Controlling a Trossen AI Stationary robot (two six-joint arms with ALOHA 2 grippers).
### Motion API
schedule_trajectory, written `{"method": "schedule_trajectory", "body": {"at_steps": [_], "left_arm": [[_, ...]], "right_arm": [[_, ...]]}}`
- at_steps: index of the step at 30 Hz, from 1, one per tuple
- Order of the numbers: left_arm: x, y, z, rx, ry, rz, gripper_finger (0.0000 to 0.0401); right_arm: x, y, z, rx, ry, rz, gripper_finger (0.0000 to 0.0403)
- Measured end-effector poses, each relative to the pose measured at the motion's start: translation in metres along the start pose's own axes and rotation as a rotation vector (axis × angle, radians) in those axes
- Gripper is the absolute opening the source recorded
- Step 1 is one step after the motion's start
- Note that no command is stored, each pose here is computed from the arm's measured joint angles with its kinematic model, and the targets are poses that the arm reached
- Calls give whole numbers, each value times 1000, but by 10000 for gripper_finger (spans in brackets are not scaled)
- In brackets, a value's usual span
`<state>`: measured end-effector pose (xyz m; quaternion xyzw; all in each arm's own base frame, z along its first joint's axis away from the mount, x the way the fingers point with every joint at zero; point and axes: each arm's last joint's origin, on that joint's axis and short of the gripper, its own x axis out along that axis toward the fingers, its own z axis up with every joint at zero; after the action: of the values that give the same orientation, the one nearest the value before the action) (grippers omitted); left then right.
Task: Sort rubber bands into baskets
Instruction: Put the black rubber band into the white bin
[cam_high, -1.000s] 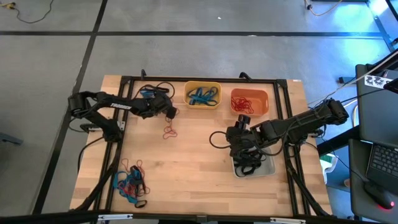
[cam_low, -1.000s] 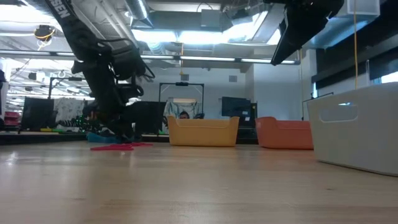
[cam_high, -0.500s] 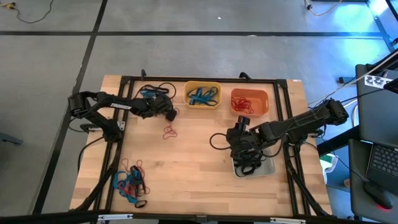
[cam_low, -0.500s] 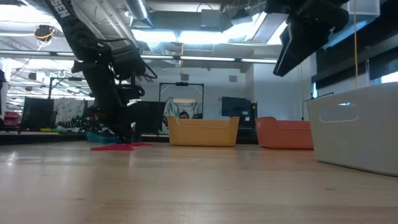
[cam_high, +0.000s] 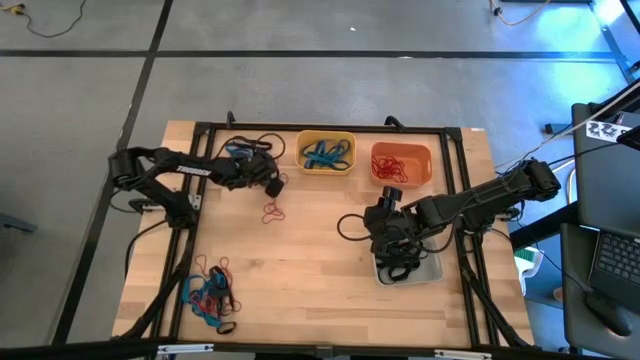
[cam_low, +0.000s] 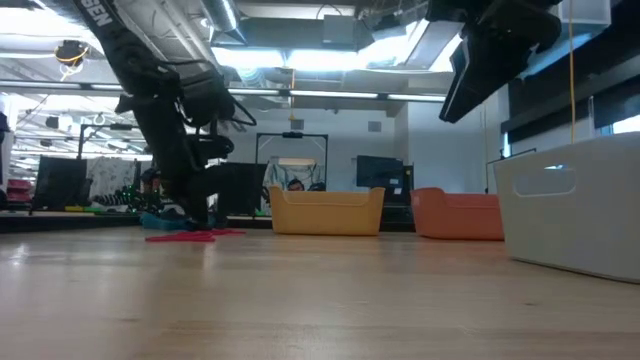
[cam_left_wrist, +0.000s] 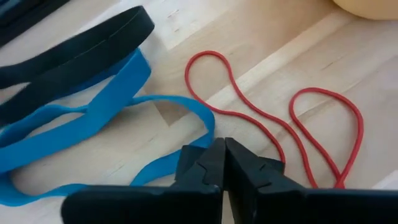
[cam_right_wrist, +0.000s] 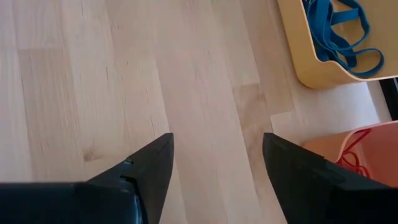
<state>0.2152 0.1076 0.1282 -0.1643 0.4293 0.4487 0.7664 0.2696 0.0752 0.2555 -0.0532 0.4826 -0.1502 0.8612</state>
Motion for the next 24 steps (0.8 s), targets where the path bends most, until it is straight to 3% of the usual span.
{"method": "schedule_trajectory", "body": {"at_steps": [13,19,24], "left_arm": [[-40,-15,4,76,-39,-79,35],[-36,-15,-2,64,-14,-68,99],[-28,-8,-10,-47,29,-34,153]], "right_arm": [[0,0,0,-1,0,0,246],[0,0,0,0,0,0,246],[0,0,0,1,-3,1,246]]}}
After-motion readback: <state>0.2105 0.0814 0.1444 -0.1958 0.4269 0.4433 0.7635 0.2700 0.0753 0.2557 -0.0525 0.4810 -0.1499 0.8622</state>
